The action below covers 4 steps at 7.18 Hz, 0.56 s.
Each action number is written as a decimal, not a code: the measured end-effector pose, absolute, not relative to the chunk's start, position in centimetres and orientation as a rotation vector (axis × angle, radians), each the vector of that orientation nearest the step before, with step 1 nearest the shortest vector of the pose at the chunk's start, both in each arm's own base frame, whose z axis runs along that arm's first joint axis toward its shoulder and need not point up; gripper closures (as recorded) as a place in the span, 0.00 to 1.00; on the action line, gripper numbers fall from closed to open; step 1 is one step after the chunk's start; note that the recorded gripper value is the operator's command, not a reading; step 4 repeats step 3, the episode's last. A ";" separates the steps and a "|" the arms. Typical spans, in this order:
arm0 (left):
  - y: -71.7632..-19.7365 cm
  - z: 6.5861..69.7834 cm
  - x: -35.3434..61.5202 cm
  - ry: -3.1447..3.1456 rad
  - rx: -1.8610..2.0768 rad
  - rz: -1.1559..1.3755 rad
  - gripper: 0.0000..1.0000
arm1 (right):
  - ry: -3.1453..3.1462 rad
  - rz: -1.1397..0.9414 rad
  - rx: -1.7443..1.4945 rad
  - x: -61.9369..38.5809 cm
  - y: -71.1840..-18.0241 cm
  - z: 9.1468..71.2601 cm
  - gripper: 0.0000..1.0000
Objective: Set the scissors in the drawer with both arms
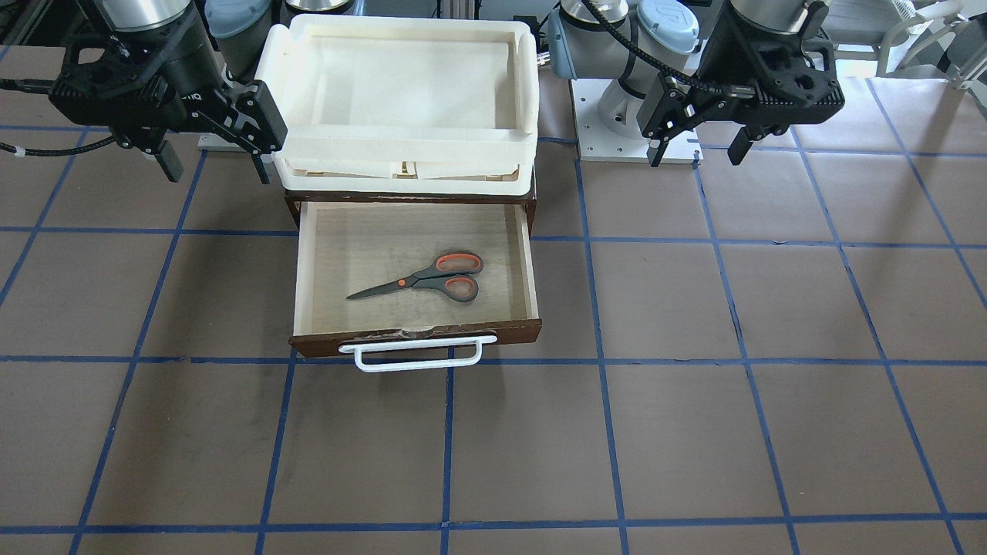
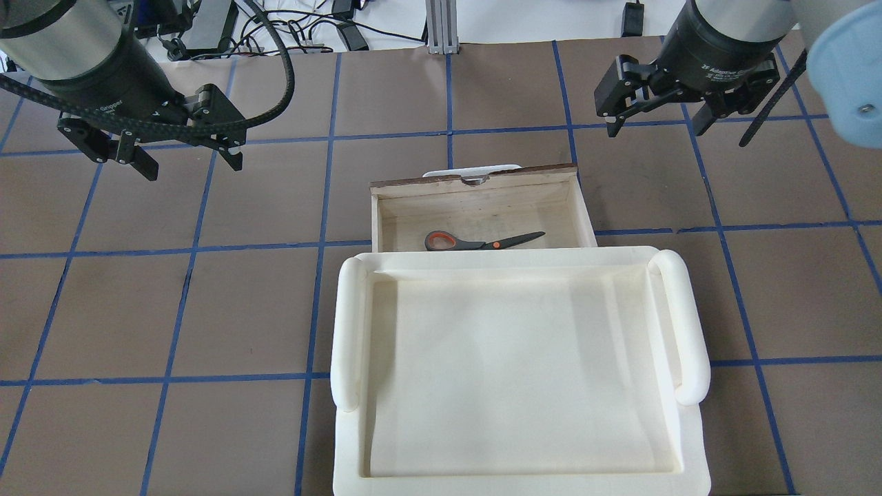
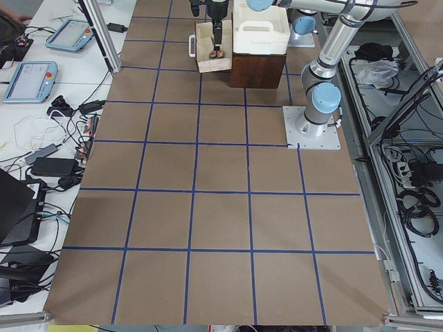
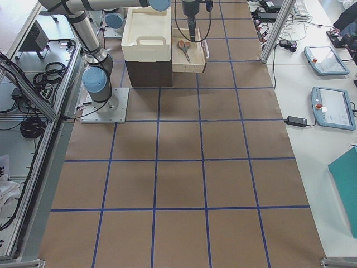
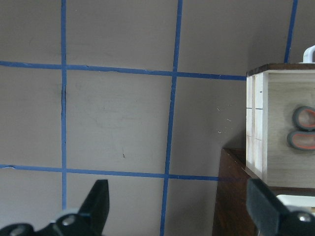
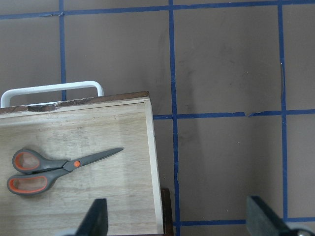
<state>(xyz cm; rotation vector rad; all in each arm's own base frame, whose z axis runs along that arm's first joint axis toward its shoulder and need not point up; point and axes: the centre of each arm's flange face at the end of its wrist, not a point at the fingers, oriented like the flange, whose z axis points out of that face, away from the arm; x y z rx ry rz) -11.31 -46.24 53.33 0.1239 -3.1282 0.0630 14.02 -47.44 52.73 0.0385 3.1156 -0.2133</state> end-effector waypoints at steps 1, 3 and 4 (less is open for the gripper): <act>-46.4 53.1 -11.3 -3.129 0.124 0.061 0.00 | 3.116 -0.213 0.037 14.0 -47.4 52.7 0.00; -46.4 52.9 -11.3 -3.128 0.125 0.061 0.00 | 3.115 -0.213 0.038 14.0 -47.4 52.7 0.00; -46.4 52.9 -11.3 -3.128 0.125 0.061 0.00 | 3.115 -0.213 0.038 14.0 -47.4 52.7 0.00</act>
